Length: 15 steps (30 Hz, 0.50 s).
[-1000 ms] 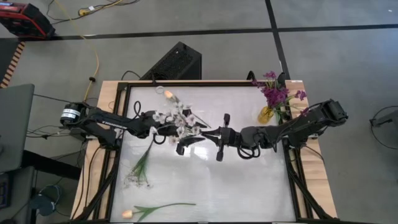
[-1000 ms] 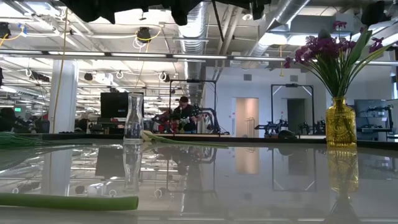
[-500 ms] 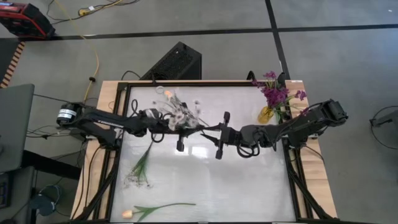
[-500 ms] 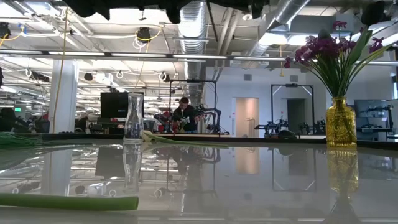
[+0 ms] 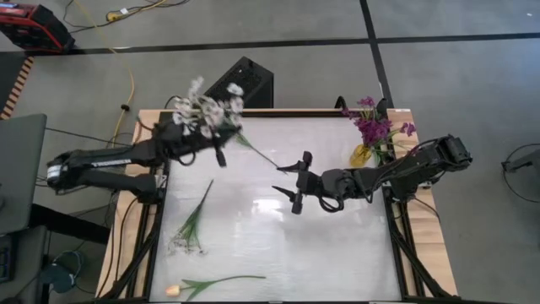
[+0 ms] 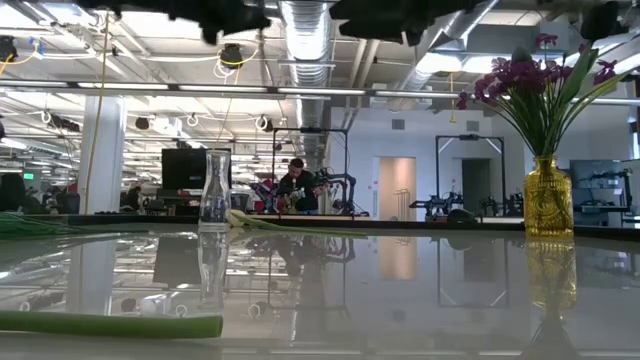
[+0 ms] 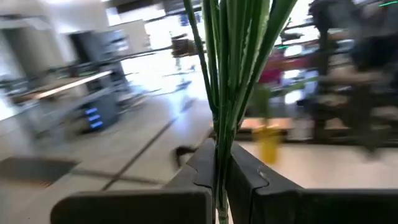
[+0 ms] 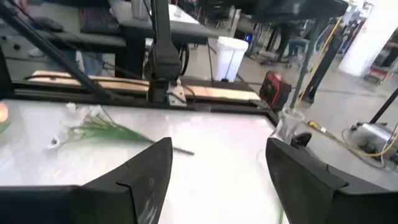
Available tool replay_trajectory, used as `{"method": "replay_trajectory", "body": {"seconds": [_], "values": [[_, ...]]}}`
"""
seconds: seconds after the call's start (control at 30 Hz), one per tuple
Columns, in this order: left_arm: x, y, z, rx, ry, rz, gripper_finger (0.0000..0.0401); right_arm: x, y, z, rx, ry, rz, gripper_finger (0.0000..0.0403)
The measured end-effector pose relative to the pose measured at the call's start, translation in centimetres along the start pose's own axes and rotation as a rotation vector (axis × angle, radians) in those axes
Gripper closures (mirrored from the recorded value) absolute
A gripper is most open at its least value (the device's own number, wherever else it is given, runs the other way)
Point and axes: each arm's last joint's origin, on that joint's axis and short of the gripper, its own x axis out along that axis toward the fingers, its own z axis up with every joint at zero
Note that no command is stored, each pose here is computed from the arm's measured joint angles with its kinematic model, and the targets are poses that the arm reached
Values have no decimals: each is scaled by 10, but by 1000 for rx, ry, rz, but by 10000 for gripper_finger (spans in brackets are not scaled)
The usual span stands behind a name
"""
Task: Sort flowers into vase by color
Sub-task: Put the right white flower into the transparent vase
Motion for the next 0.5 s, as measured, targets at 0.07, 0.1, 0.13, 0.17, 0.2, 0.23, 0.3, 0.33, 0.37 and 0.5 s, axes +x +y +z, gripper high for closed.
{"method": "replay_trajectory", "body": {"seconds": [0.07, 0.1, 0.13, 0.17, 0.2, 0.23, 0.3, 0.33, 0.37, 0.5], "values": [[-10, 18, -8, 3, 15, 92, 400, 0, 0, -1, -2, 13, 1, 117], [-14, 27, -12, -5, 21, 140, 400, 0, 0, -2, -5, 17, 2, 117], [-19, 36, -17, -17, 31, 190, 400, 0, 0, -2, -7, 21, 7, 117], [-23, 45, -22, -30, 41, 238, 400, 0, 1, -2, -7, 21, 17, 117], [-26, 54, -27, -44, 50, 281, 401, 0, 1, -3, -8, 22, 24, 117], [-29, 61, -33, -60, 60, 316, 401, 0, 1, -3, -9, 22, 25, 117], [-34, 74, -44, -100, 87, 372, 401, 0, 1, -3, -11, 26, 27, 117], [-36, 80, -50, -124, 100, 383, 401, 0, 1, -4, -14, 32, 28, 117], [-36, 84, -54, -145, 106, 377, 401, 0, 1, -4, -16, 37, 30, 117], [-37, 97, -65, -163, 88, 369, 401, 0, 1, -6, -23, 50, 32, 117]]}}
